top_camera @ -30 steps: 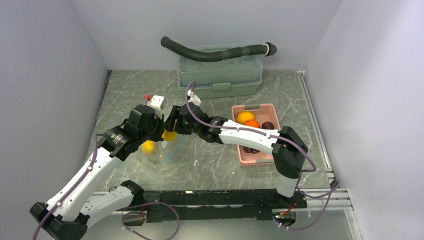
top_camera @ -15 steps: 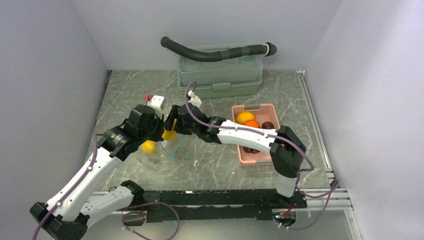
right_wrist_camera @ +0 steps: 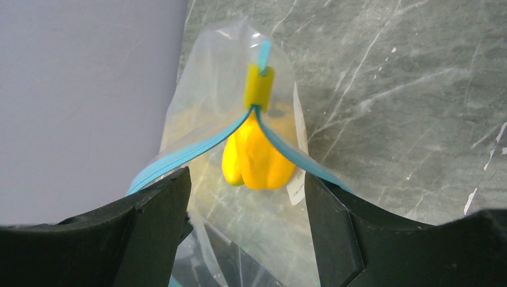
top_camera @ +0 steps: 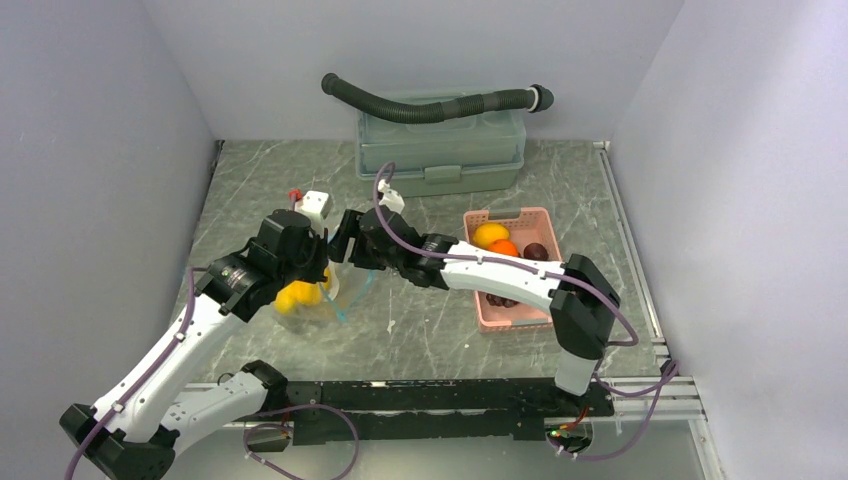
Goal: Place the food in the zip-top bag and seal the zipper
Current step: Place the fake vegetable in the zipper food storage bag.
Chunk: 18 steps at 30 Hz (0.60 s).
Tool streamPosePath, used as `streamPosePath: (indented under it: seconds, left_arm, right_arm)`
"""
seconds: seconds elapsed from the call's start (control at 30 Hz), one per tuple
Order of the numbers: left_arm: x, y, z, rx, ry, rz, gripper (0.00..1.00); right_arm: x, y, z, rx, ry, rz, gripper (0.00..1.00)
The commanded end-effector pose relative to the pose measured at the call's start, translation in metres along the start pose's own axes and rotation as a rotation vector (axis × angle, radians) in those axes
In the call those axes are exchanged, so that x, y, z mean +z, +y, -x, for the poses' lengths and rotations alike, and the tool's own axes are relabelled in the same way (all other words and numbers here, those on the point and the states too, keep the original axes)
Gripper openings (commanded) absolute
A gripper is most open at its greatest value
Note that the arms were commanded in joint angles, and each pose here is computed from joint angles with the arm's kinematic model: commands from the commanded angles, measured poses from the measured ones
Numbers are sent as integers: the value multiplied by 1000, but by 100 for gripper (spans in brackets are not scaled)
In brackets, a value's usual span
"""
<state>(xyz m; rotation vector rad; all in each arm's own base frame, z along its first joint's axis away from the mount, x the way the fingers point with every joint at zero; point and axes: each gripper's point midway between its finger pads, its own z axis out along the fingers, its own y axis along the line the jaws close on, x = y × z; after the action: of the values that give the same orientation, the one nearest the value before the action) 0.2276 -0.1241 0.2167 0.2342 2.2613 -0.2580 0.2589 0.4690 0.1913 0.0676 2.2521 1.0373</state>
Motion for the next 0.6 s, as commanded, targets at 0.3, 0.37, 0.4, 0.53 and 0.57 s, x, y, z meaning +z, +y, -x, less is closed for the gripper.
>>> streamPosePath:
  seconds: [0.3, 0.37, 0.4, 0.53, 0.57]
  left_arm:
    - [2, 1, 5, -9, -22, 7, 0]
    - [2, 1, 5, -9, -19, 12, 0]
    - [2, 2, 4, -10, -17, 15, 0]
    - [3, 4, 4, -14, -16, 26, 0]
    - [3, 4, 5, -15, -19, 27, 0]
  right_arm:
    - [-61, 12, 1, -95, 33, 88, 71]
    - [-73, 13, 5, -110, 22, 99, 71]
    - [-80, 13, 7, -120, 19, 104, 71]
    - [-101, 3, 16, -171, -14, 60, 70]
    - [-107, -3, 20, -183, -32, 36, 70]
